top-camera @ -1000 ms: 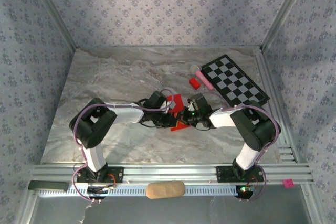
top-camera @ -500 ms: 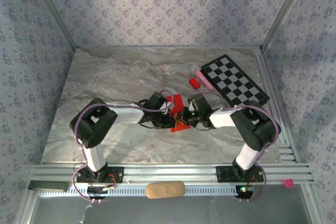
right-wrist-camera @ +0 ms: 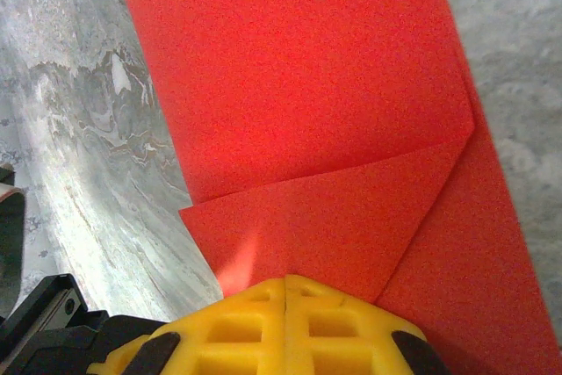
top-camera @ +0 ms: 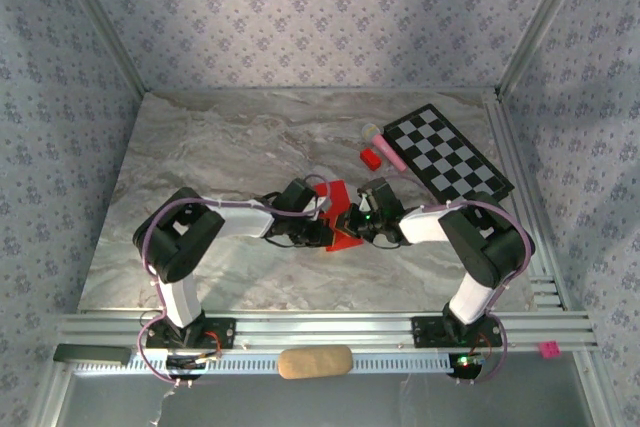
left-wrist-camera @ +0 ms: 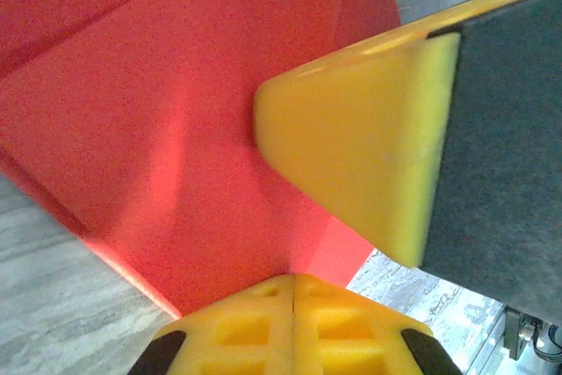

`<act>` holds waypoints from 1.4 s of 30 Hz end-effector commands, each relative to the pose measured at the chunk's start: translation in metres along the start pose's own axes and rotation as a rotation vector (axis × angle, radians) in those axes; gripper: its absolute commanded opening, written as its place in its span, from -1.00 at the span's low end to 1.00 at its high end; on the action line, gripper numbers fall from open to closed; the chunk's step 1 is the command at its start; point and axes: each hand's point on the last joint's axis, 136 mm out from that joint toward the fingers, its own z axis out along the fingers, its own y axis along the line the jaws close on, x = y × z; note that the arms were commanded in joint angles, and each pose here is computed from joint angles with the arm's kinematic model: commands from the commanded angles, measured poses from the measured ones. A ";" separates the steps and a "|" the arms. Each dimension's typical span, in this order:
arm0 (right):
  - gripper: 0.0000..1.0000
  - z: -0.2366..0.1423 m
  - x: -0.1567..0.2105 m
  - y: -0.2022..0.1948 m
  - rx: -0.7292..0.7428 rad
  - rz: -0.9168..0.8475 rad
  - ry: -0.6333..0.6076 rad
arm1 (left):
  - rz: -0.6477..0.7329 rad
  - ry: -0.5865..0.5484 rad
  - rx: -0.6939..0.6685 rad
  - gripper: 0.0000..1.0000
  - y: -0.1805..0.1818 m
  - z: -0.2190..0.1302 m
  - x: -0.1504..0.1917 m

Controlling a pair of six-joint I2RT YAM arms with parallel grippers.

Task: Fold a paper plane with a square sheet of paper (pick it up from the middle)
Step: Fold the triangle a second time at the center of the table.

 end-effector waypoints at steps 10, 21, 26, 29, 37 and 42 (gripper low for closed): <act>-1.00 -0.002 0.009 -0.044 0.144 0.051 0.004 | 0.015 0.107 -0.094 -0.96 0.022 -0.012 0.048; -1.00 -0.002 0.007 -0.038 0.119 0.067 0.001 | 0.088 -0.056 0.012 -1.00 -0.019 -0.046 0.019; -0.99 -0.002 0.006 -0.035 0.112 0.067 0.000 | 0.055 -0.088 0.056 -0.99 -0.030 -0.040 -0.006; -0.99 -0.002 0.006 -0.033 0.107 0.067 0.000 | 0.025 -0.084 0.021 -0.99 -0.023 -0.028 -0.016; -0.99 -0.003 0.007 -0.032 0.104 0.063 -0.002 | -0.010 -0.098 -0.044 -0.99 -0.001 -0.008 -0.024; -0.99 -0.006 0.003 -0.026 0.087 0.052 -0.011 | -0.059 -0.040 -0.148 -1.00 0.032 -0.002 -0.001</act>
